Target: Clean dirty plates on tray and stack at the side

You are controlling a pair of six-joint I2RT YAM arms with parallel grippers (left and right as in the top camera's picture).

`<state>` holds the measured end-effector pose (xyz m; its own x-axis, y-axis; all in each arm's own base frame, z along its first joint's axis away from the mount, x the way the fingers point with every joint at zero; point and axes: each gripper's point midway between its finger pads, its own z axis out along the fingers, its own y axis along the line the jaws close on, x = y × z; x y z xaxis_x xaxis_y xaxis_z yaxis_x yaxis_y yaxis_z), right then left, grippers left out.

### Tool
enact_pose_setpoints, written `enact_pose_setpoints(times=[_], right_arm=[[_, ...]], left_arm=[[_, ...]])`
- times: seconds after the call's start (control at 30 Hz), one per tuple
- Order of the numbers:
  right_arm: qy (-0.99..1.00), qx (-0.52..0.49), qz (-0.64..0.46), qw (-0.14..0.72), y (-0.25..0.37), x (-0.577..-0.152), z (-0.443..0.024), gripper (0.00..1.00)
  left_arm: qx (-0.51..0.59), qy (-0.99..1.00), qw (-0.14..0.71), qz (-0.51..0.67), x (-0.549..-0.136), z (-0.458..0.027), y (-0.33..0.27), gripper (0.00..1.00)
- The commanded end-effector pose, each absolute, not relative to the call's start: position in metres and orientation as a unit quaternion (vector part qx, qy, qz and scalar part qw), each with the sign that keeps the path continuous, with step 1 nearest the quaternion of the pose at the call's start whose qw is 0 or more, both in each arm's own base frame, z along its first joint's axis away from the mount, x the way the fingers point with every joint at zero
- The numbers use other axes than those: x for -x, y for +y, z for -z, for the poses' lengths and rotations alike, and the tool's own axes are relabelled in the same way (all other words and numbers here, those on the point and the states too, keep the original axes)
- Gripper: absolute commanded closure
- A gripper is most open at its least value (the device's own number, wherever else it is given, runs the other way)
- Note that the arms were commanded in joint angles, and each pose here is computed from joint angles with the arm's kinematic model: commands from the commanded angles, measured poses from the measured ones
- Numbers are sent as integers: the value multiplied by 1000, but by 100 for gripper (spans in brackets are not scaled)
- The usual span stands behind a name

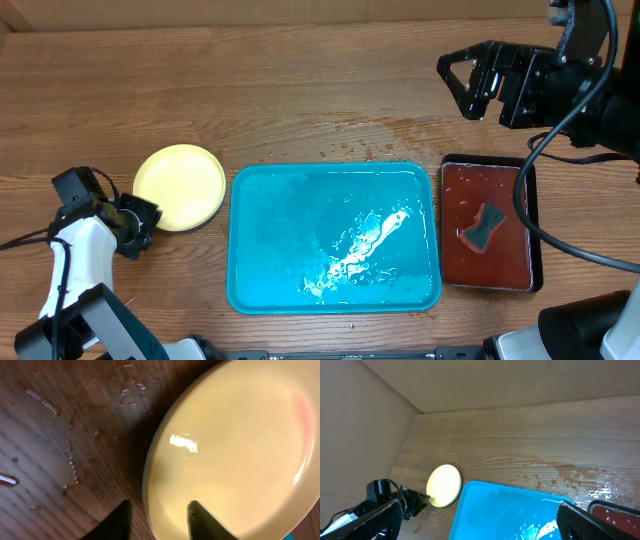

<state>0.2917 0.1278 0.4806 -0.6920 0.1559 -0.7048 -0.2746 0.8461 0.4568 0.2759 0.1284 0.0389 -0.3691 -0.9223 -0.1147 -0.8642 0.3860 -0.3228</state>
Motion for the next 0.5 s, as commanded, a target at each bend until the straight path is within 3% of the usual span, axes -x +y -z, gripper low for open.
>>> enact_pose_setpoints(times=[0.0, 0.07, 0.23, 0.47], right_arm=[[876, 37, -281, 390, 131, -290, -482, 0], [876, 37, -282, 390, 131, -290, -482, 0], [873, 74, -266, 402, 133, -288, -483, 0], [881, 64, -201, 424, 115, -297, -479, 0]], left_arm=[[513, 839, 142, 115, -283, -38, 119, 34], [498, 846, 147, 123, -287, -40, 115, 26], [430, 876, 170, 140, -306, -57, 101, 25], [285, 914, 256, 133, -342, -129, 71, 16]])
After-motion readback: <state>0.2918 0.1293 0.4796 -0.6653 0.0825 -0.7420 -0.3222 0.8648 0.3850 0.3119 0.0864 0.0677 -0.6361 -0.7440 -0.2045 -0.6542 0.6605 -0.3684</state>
